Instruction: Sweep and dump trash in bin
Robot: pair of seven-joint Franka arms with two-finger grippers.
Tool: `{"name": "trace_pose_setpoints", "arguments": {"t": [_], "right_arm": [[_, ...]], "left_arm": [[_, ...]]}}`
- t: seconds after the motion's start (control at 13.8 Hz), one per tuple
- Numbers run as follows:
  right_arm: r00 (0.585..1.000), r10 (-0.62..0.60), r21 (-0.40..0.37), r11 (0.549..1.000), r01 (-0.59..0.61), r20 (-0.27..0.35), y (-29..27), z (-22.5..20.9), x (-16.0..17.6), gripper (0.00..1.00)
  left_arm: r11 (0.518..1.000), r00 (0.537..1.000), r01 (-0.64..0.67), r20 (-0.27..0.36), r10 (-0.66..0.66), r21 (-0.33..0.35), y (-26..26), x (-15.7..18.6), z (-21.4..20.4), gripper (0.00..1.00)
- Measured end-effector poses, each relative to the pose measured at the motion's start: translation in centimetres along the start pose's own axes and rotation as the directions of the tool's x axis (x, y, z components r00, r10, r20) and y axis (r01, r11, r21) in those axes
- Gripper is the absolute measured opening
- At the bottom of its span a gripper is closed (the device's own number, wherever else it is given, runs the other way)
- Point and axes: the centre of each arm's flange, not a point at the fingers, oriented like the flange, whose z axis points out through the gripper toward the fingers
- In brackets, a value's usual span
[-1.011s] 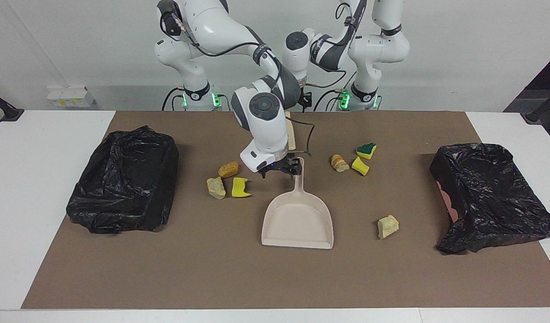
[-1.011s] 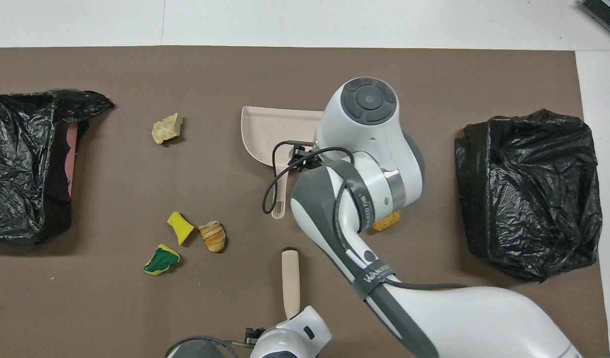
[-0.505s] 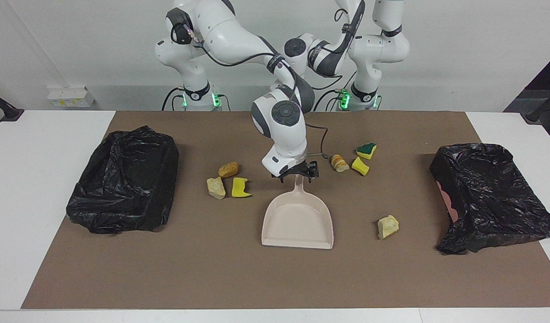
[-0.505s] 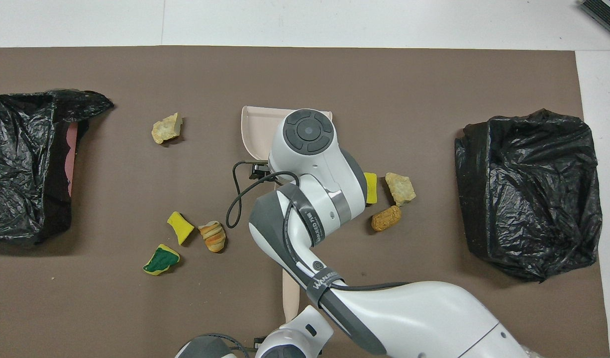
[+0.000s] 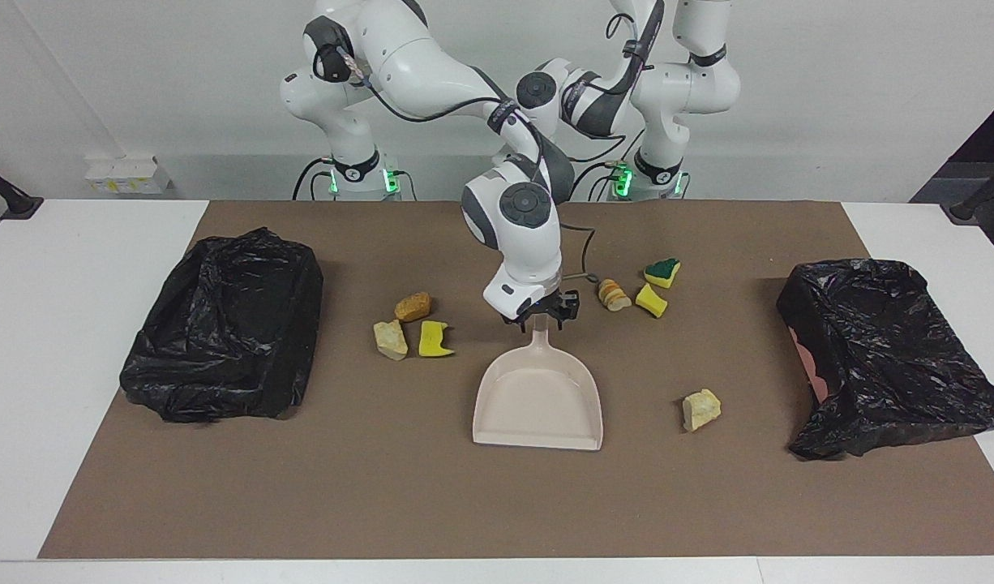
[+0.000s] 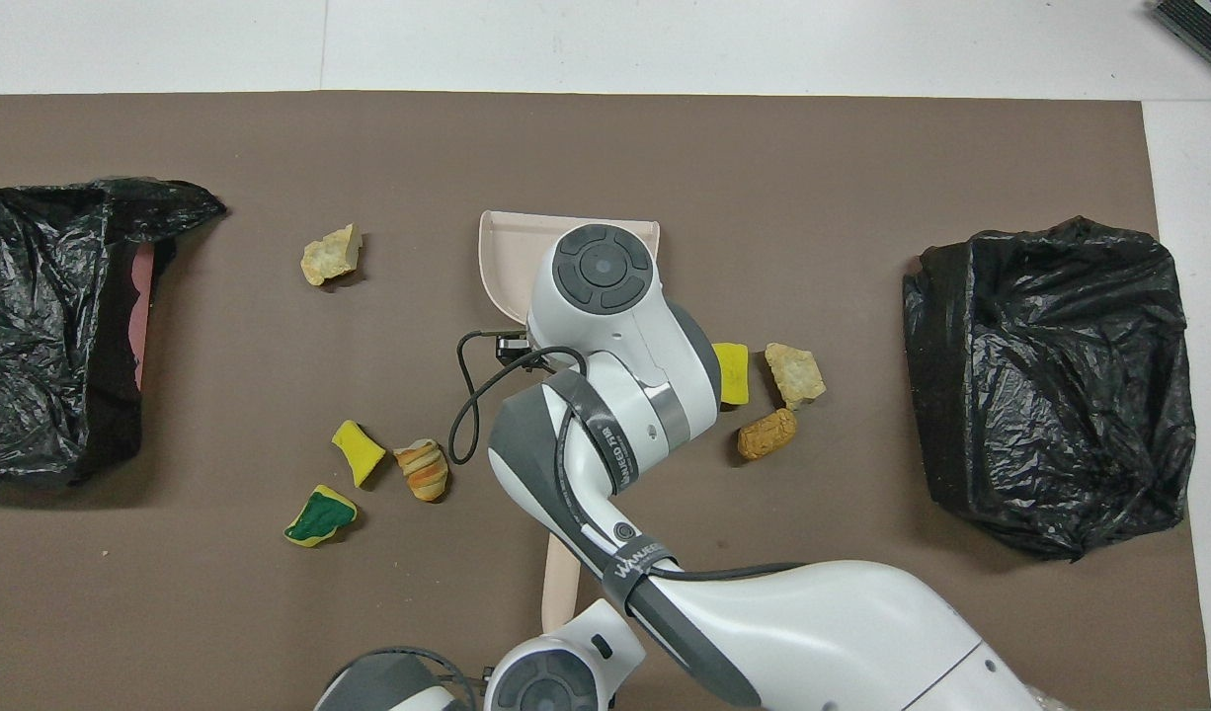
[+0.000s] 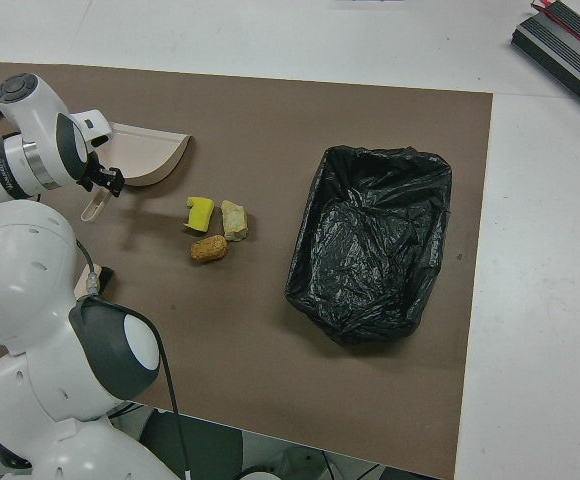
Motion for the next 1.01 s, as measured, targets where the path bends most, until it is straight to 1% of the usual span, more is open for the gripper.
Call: {"name": "trace_pose_setpoints", "arguments": {"t": [0.07,0.14,0.29,0.36,0.43,0.51,0.58,0.65,0.72,0.79,0.87,1.01], "right_arm": [[1.0,-0.002,-0.001,1.0,0.002,0.001,0.0,0.0,0.0,0.45],[1.0,-0.002,-0.004,1.0,0.002,0.005,0.1,0.1,0.0,0.33],[1.0,-0.016,-0.003,1.0,0.016,0.005,0.0,0.0,-0.1,0.32],[1.0,-0.028,-0.001,1.0,0.028,0.002,0.0,-0.2,0.0,0.32],[0.999,-0.054,0.001,0.999,0.054,0.0,0.1,-0.7,0.0,0.32],[0.996,-0.088,-0.001,0.996,0.088,0.004,0.2,-1.4,-0.1,0.32],[0.991,-0.133,-0.003,0.991,0.133,0.012,0.4,-2.3,-0.3,0.32],[0.977,-0.213,-0.004,0.977,0.213,0.019,0.5,-3.6,-0.7,0.32],[0.942,-0.334,-0.003,0.942,0.334,0.023,1.0,-4.9,-1.2,0.32],[0.899,-0.438,-0.001,0.899,0.438,0.03,1.8,-6.0,-1.7,0.32],[0.846,-0.531,0.002,0.847,0.531,0.044,3.2,-6.7,-2.3,0.32],[0.717,-0.693,0.019,0.72,0.694,0.075,6.2,-7.1,-3.9,0.32]], "left_arm": [[0.999,1.0,-0.031,0.006,0.031,0.011,-1.7,0.7,-1.4,0.26],[0.998,0.998,-0.063,0.001,0.063,0.02,-3.7,1.4,-3.0,0.26],[0.991,0.991,-0.126,-0.039,0.128,0.048,-8.5,3.0,-6.2,0.26],[0.982,0.983,-0.165,-0.069,0.172,0.093,-11.3,4.1,-7.7,0.26],[0.971,0.974,-0.197,-0.084,0.209,0.133,-13.8,5.2,-8.7,0.26],[0.964,0.967,-0.221,-0.094,0.236,0.148,-16.1,6.5,-9.5,0.26],[0.959,0.96,-0.241,-0.111,0.258,0.148,-18.7,8.2,-10.2,0.26],[0.956,0.953,-0.254,-0.129,0.273,0.144,-21.7,10.2,-11.0,0.26],[0.954,0.948,-0.265,-0.142,0.284,0.139,-25.1,12.7,-11.9,0.26],[0.951,0.944,-0.278,-0.145,0.297,0.137,-27.6,14.7,-12.6,0.26],[0.944,0.939,-0.293,-0.141,0.313,0.15,-29.5,16.8,-13.1,0.26],[0.928,0.93,-0.321,-0.122,0.346,0.188,-31.9,21.3,-13.2,0.26]]}}
